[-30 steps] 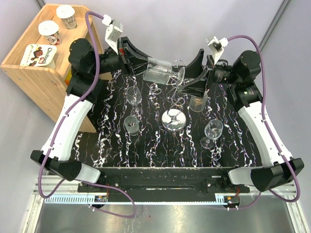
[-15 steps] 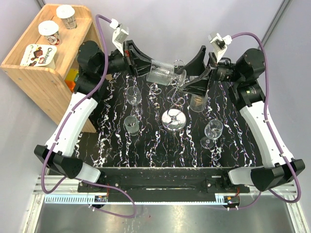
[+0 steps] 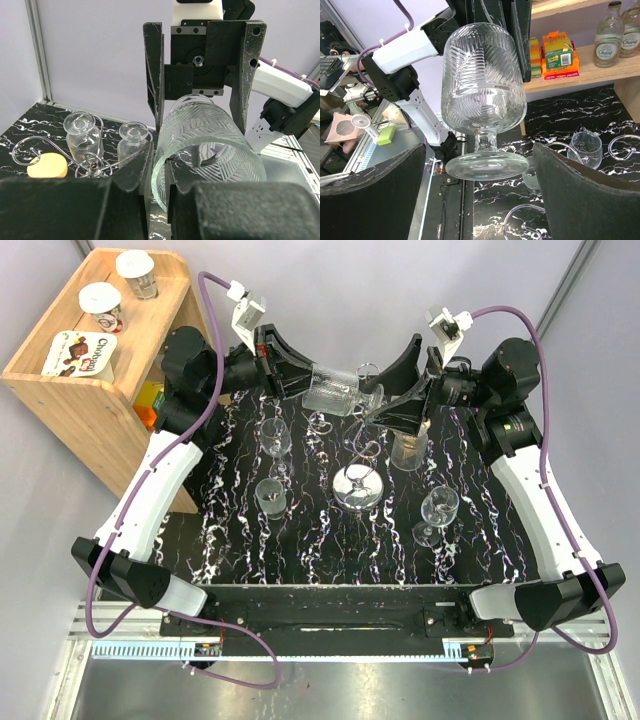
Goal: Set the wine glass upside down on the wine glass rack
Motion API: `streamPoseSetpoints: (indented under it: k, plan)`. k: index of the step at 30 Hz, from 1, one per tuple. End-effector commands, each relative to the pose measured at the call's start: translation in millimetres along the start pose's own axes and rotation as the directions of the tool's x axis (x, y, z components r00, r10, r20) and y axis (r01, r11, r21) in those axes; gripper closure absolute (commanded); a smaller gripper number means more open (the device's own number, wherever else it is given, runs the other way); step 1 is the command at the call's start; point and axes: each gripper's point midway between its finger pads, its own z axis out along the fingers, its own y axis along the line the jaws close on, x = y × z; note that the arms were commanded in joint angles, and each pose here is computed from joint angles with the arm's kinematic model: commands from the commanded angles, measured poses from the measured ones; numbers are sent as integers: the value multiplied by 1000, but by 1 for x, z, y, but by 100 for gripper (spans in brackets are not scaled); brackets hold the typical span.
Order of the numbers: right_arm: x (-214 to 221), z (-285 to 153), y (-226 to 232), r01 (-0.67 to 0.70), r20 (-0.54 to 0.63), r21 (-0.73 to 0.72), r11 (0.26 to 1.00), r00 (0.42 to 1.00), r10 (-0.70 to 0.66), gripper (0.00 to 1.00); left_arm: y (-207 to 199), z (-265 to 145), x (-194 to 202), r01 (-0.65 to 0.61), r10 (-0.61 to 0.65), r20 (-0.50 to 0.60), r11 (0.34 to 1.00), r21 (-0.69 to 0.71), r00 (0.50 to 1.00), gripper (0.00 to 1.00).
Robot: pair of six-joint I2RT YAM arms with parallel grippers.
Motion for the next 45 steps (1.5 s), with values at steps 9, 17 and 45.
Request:
streamPoseSetpoints:
  k: [9,17,45]
  plan:
    - [-9,0,9,52,16,-2,999,999,-52,31,-28,-5,-34,-118,114,78,992,44,990,100]
    - [-19,-8,2,79,31,59,995,996,-80,61,-12,-5,-18,-119,119,43,993,16,992,100]
    - [18,-66,-80,107,-92,382,918,993,-77,99,72,9,73,-71,66,-145,997,-28,987,61]
